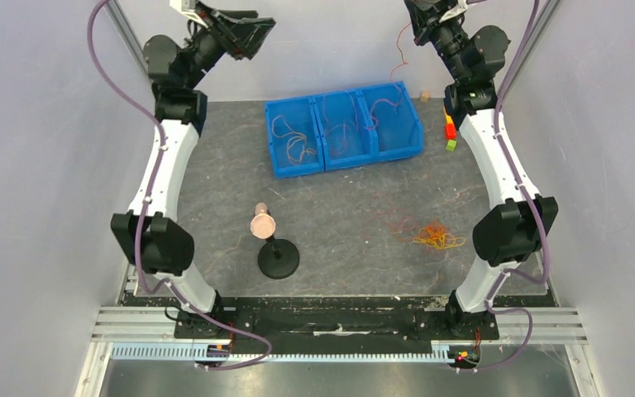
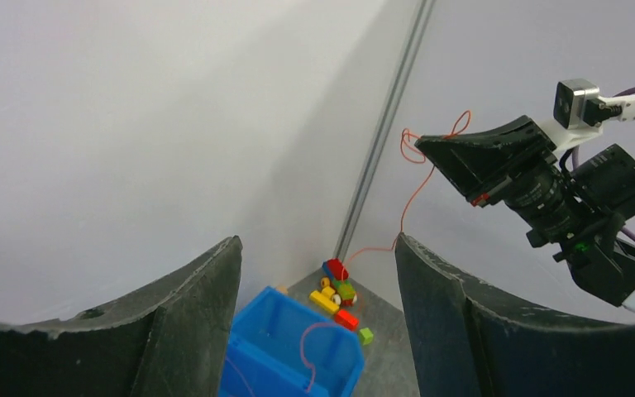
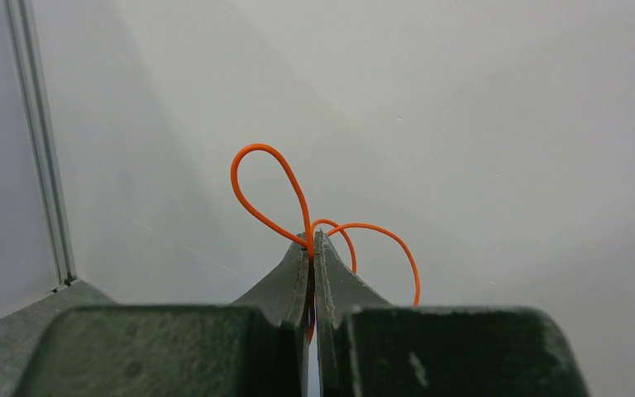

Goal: Untangle the cables

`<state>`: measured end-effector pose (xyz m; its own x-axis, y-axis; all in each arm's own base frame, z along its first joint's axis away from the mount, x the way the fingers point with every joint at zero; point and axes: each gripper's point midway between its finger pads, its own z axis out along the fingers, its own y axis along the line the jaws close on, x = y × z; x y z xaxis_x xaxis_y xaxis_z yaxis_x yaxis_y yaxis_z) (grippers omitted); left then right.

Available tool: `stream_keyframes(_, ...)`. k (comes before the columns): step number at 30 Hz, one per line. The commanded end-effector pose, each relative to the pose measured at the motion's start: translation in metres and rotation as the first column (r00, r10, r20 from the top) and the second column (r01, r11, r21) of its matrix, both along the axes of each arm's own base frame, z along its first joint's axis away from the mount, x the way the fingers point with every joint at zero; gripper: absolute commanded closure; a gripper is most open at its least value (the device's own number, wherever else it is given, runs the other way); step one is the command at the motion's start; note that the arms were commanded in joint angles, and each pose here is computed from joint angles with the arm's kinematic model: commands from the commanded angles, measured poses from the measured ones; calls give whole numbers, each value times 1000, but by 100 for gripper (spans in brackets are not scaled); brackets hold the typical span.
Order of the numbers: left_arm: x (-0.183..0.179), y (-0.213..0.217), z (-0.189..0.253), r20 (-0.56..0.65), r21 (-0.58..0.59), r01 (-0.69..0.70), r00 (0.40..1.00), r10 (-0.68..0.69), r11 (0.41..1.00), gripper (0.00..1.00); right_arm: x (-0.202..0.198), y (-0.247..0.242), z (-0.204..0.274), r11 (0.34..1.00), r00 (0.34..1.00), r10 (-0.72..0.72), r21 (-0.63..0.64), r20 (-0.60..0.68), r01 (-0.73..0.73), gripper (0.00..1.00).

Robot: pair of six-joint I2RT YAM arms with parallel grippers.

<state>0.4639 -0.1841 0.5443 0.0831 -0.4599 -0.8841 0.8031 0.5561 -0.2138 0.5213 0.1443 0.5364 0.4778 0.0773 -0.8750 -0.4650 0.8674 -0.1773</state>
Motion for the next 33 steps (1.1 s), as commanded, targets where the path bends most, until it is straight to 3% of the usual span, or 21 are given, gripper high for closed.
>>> stream_keyframes(1, -15, 27, -11, -27, 13, -44, 999, 44, 999, 25, 15, -11, 15, 997, 999, -30, 65, 45, 27, 100)
stream_keyframes(9, -18, 58, -35, -68, 20, -96, 993, 97, 995, 24, 49, -17, -17, 996, 998, -64, 62, 18, 63, 100)
stream_keyframes(17, -22, 77, -53, -118, 22, -119, 986, 121, 993, 23, 88, -10, -140, 997, 975, -44, 52, -219, 57, 100)
stream_keyframes(25, -23, 88, -66, -160, 22, -129, 978, 131, 991, 22, 115, -6, -290, 996, 856, -52, 32, -515, 79, 100)
stream_keyframes(33, -19, 95, -77, -203, 18, -135, 970, 136, 991, 21, 128, -2, -409, 987, 700, -157, -123, -696, 99, 100)
